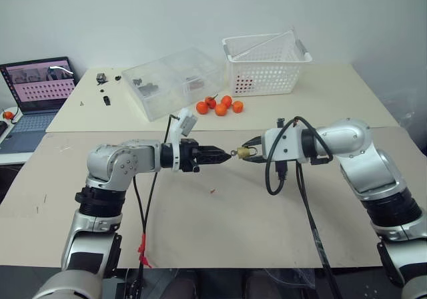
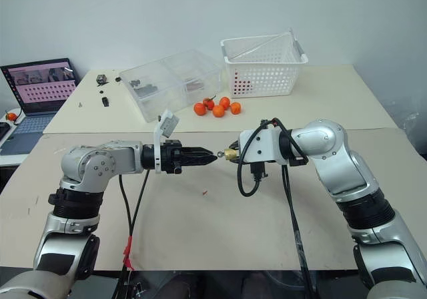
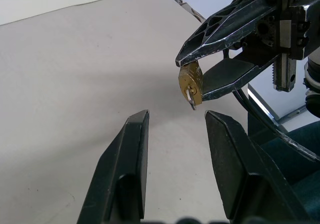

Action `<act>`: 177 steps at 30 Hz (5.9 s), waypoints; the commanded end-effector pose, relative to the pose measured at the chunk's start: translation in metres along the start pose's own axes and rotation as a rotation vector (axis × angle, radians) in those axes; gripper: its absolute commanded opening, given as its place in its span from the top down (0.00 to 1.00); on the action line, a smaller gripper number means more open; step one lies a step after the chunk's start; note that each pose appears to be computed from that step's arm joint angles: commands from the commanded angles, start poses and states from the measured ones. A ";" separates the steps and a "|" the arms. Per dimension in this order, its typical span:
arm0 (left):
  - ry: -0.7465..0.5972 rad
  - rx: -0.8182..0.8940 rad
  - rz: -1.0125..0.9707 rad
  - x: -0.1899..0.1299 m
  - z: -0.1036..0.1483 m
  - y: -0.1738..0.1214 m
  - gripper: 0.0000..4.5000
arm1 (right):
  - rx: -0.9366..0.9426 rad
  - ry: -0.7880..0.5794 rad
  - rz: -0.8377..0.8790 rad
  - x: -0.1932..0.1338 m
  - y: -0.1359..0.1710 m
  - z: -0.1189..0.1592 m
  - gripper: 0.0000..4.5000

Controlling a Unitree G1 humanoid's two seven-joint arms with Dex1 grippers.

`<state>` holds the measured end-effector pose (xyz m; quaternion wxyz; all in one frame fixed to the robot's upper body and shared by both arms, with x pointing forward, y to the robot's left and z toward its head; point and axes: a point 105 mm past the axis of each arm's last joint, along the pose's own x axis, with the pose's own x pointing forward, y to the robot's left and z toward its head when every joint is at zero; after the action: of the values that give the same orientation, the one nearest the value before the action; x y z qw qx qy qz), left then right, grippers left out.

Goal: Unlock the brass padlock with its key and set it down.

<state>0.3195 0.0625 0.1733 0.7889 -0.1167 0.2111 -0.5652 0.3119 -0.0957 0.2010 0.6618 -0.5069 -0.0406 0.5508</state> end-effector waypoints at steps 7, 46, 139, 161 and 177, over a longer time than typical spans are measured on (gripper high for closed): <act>-0.029 0.050 -0.012 0.004 0.015 -0.005 0.58 | -0.056 -0.019 -0.049 -0.006 -0.010 0.014 0.80; -0.111 0.367 -0.029 0.011 0.030 -0.012 0.98 | -0.028 -0.034 -0.046 -0.005 -0.008 0.021 0.80; -0.144 -0.374 -0.155 0.011 0.019 -0.019 0.34 | 0.019 -0.071 -0.056 -0.011 -0.013 0.039 0.80; -0.129 -0.384 -0.190 0.012 0.020 -0.026 1.00 | 0.024 -0.056 -0.064 -0.013 -0.015 0.037 0.80; -0.121 -0.377 -0.160 0.008 0.022 -0.021 1.00 | 0.117 -0.062 -0.059 -0.018 -0.013 0.032 0.14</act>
<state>0.3148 0.0454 0.1873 0.7146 -0.3251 0.2714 -0.5568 0.2975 -0.0825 0.2205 0.6962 -0.4483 -0.0258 0.5601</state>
